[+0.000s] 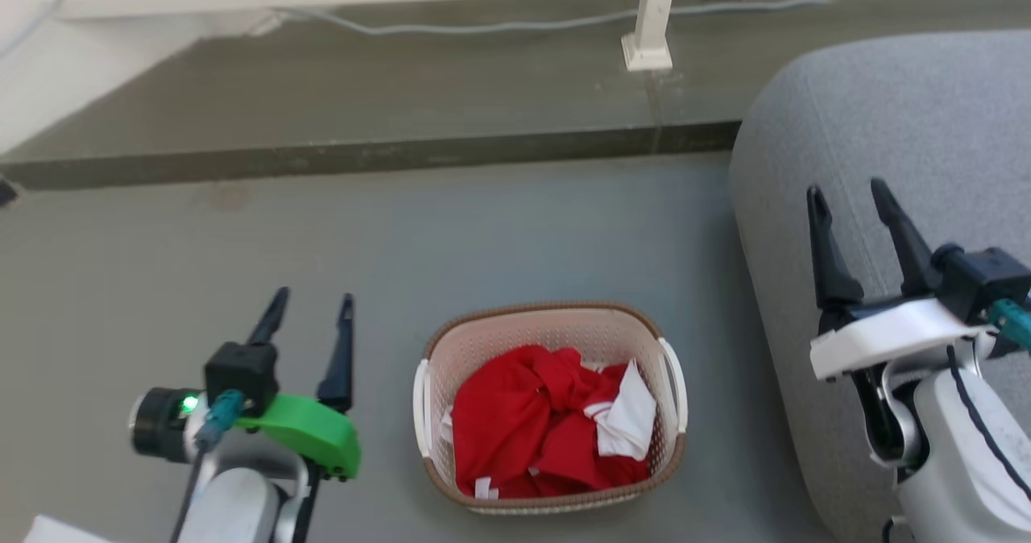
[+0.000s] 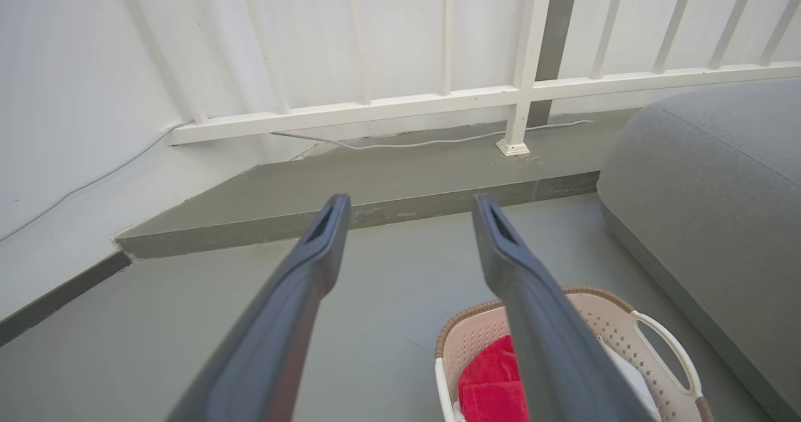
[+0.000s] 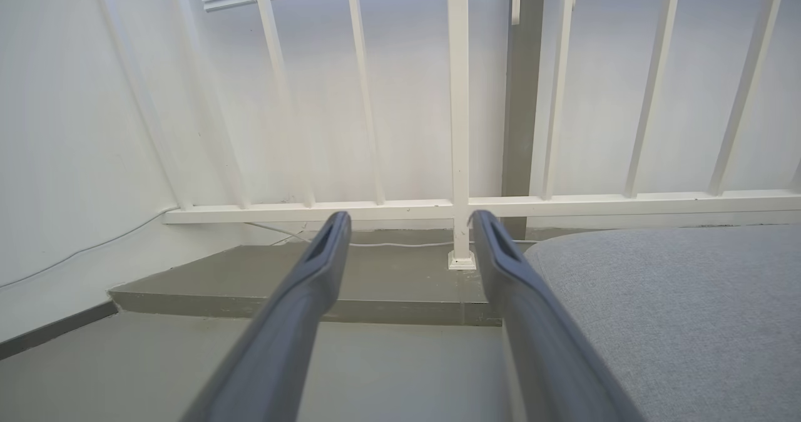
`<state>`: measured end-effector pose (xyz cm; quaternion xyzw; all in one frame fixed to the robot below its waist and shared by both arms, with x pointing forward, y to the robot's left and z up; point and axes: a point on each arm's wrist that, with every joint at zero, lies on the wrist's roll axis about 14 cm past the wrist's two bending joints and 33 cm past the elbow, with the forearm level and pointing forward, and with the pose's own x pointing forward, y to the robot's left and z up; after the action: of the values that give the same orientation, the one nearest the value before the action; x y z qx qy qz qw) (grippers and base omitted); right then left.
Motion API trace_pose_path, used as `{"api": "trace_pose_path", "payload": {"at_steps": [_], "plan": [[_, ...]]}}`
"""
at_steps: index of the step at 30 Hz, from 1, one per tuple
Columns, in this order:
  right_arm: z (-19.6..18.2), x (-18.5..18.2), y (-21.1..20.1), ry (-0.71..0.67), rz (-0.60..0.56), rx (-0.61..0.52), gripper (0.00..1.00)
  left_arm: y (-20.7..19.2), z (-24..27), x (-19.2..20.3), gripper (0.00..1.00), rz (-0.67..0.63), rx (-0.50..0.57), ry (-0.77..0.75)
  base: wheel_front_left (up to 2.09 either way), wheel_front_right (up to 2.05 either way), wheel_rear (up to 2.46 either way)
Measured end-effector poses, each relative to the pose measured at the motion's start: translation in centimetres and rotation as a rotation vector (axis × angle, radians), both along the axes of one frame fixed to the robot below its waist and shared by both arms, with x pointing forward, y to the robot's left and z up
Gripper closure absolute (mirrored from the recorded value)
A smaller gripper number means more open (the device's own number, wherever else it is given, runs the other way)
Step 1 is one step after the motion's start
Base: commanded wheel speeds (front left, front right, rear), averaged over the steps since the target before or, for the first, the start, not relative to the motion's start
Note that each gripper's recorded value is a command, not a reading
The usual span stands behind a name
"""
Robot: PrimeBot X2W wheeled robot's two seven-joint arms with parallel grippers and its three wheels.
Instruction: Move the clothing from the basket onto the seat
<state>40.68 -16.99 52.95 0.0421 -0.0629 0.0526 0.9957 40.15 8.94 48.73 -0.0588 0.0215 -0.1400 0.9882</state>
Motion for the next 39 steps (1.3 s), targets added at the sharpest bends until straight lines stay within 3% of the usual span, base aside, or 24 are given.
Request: {"api": "trace_pose_path", "payload": {"at_steps": [17, 26, 39], "plan": [[-1.8, 4.1, -2.4, 0.025, -0.075, 0.031, 0.0, -8.8, -9.8, 0.2, 0.0, -0.303, -0.001, 0.337, 0.0, 0.0, 0.0], [-3.8, 6.0, -2.6, 0.052, -0.091, 0.051, 0.0, -11.1, -16.4, -0.4, 0.0, -0.425, 0.065, 0.551, 0.0, 0.0, 0.0], [-5.9, 8.8, -3.1, 0.057, -0.113, 0.079, 0.0, -14.9, -21.8, 2.9, 0.0, -0.579, 0.169, 0.647, 0.0, 0.0, 0.0]]}}
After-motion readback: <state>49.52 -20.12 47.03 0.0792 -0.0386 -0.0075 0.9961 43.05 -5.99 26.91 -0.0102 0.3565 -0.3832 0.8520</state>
